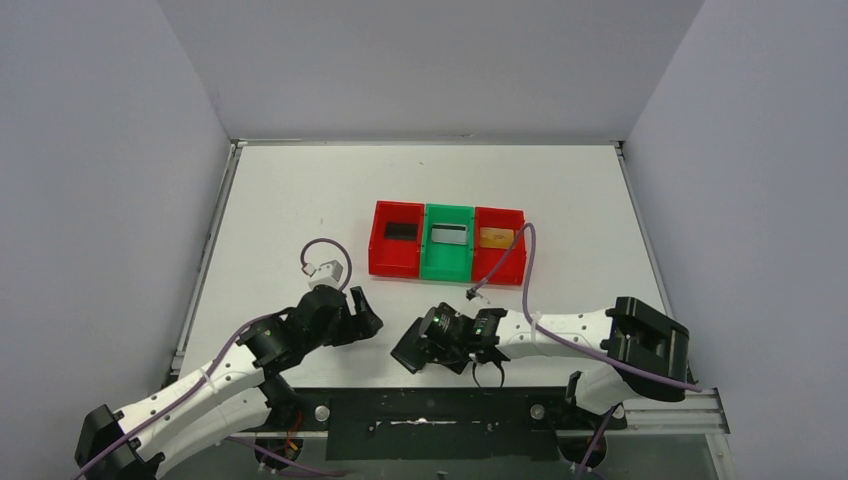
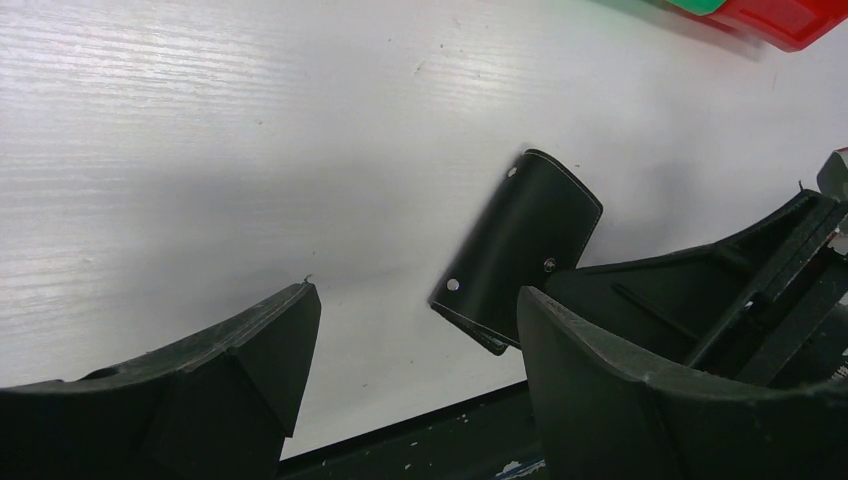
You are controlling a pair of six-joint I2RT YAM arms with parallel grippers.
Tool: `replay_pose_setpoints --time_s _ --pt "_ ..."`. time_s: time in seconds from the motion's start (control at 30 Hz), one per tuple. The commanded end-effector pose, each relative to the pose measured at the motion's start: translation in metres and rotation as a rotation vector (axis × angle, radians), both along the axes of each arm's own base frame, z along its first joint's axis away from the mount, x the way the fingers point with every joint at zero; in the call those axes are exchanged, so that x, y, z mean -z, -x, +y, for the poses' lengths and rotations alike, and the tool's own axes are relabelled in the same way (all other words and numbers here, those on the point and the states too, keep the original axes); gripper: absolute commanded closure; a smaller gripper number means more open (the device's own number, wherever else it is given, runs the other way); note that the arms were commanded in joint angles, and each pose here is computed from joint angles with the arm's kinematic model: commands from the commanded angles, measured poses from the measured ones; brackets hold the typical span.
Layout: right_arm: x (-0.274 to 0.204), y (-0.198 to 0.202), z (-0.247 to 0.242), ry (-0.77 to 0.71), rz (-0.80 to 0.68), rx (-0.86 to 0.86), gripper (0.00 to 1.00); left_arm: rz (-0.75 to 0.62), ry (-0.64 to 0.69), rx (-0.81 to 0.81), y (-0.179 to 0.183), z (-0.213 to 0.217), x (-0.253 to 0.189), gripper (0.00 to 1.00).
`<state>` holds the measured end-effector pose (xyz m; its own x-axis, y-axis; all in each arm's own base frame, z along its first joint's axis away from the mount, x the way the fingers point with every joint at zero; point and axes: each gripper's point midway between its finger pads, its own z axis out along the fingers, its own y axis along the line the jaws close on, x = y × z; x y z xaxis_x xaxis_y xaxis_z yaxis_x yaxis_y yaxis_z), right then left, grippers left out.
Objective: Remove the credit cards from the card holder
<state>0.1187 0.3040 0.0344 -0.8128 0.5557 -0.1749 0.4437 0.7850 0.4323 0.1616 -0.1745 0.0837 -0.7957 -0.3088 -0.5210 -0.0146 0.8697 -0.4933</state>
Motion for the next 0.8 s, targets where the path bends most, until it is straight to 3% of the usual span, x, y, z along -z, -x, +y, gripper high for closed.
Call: replay_pose_setpoints --time_s 0.0,0.4,0.6,0.7,0.77 --pt "0.001 -0.010 -0.012 0.004 -0.019 0.053 0.40 -0.028 0.017 0.004 -0.003 -0.001 -0.009 0.28" --pt "0.007 0.000 -0.006 0.003 -0.014 -0.021 0.70 -0.021 0.016 0.016 -0.005 -0.006 -0.010 0.28" --pt "0.004 0.000 -0.007 0.001 -0.016 -0.027 0.70 -0.023 0.024 0.042 -0.005 -0.011 -0.013 0.28" --pt "0.001 0.004 -0.003 -0.017 -0.006 -0.051 0.56 -0.021 0.030 0.046 -0.005 -0.013 -0.013 0.28" --pt "0.000 0.006 -0.003 -0.022 -0.005 -0.058 0.54 -0.019 0.034 0.050 -0.006 -0.015 -0.013 0.28"
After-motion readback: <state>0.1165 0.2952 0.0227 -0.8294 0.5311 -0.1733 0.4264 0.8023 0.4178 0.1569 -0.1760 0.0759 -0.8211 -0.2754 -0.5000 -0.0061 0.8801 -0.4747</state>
